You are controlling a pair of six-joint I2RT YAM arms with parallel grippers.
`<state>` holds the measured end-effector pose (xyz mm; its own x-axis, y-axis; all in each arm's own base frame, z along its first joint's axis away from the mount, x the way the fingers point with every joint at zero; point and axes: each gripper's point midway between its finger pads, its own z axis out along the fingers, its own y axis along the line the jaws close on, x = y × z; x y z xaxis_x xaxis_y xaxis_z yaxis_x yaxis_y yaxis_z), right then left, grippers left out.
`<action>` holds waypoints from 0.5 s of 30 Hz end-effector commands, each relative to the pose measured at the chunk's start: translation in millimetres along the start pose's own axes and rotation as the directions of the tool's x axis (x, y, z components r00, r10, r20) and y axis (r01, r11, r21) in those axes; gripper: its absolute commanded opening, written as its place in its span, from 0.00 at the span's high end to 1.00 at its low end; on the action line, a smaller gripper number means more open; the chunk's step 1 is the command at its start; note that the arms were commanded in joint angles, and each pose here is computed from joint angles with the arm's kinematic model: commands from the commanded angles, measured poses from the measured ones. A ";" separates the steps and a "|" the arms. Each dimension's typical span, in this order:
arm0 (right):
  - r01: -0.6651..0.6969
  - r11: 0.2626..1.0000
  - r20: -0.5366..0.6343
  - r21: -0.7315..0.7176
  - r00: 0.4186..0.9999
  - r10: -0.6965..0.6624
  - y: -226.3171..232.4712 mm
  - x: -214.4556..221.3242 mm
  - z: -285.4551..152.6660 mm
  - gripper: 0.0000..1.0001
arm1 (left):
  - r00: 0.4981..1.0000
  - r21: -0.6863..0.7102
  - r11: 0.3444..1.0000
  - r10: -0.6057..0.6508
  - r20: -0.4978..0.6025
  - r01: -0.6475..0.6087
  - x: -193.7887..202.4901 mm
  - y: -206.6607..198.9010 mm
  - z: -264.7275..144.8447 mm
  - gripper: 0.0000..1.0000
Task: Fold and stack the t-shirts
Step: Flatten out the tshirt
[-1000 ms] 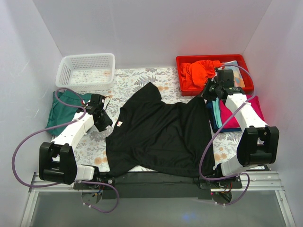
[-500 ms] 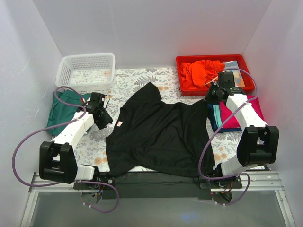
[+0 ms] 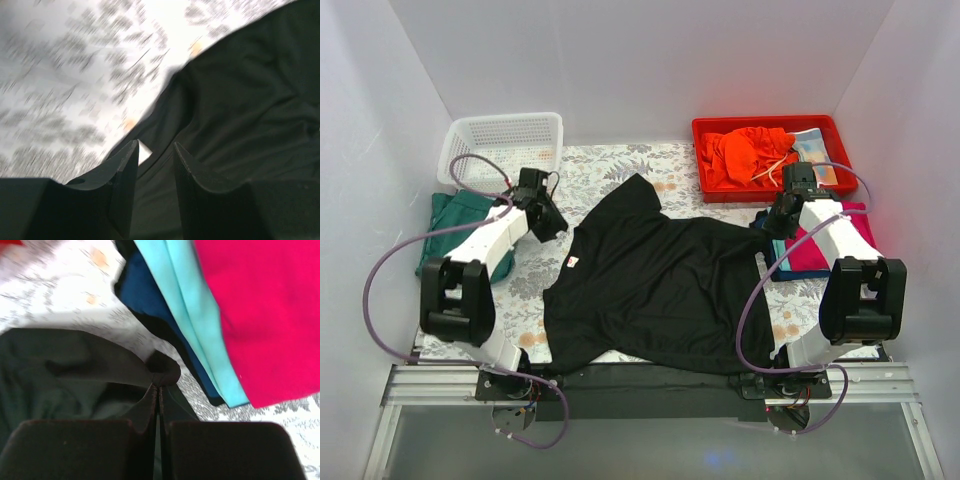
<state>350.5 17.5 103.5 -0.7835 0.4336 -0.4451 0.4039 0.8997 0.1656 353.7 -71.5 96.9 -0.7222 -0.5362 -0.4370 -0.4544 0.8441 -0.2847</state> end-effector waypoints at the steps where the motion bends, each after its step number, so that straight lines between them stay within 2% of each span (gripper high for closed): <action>1: -0.029 0.994 -0.074 0.102 0.997 0.037 -26.1 32.8 -0.2 0.99 | 0.996 0.140 0.987 0.076 0.049 -0.082 -36.1 -55.7 18.2 0.68; 2: -0.029 0.992 -0.093 0.122 0.995 0.040 -32.0 42.1 0.9 0.99 | 0.992 0.128 0.984 0.123 0.017 -0.124 -27.6 -62.4 36.5 0.68; 3: -0.037 0.990 -0.097 0.134 0.994 0.050 -35.3 45.7 0.4 0.99 | 0.989 0.158 0.977 0.138 0.058 -0.145 -45.3 -83.6 33.5 0.68; 5: -0.039 0.988 -0.093 0.149 0.994 0.054 -40.4 49.8 -2.4 0.99 | 0.975 0.132 0.967 0.213 0.065 -0.220 -43.0 -100.4 56.7 0.68; 8: -0.042 0.985 -0.111 0.165 0.992 0.060 -46.3 59.4 -3.7 0.99 | 0.958 0.146 0.951 0.255 0.130 -0.273 -59.5 -139.3 63.7 0.67; 9: -0.042 0.984 -0.117 0.173 0.991 0.063 -48.7 62.1 -4.2 0.99 | 0.954 0.123 0.949 0.276 0.120 -0.291 -56.3 -140.7 80.9 0.67; 10: -0.041 0.984 -0.119 0.176 0.991 0.063 -49.6 63.2 -4.3 0.99 | 0.949 0.138 0.946 0.272 0.161 -0.295 -70.0 -156.9 77.8 0.67; 12: -0.042 0.983 -0.130 0.178 0.989 0.066 -51.2 65.7 -5.3 0.99 | 0.938 0.114 0.938 0.307 0.163 -0.327 -67.9 -164.1 97.3 0.67; 15: -0.037 0.986 -0.157 0.161 0.986 0.062 -50.4 73.5 -6.1 0.99 | 0.916 0.125 0.921 0.337 0.218 -0.369 -81.3 -189.4 105.4 0.67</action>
<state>282.2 6.2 66.5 -0.8235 0.4764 -0.3080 0.4884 0.8716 0.0425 518.8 -184.1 69.9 -0.7698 -0.2660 -0.5802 -0.1398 0.9572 -0.2535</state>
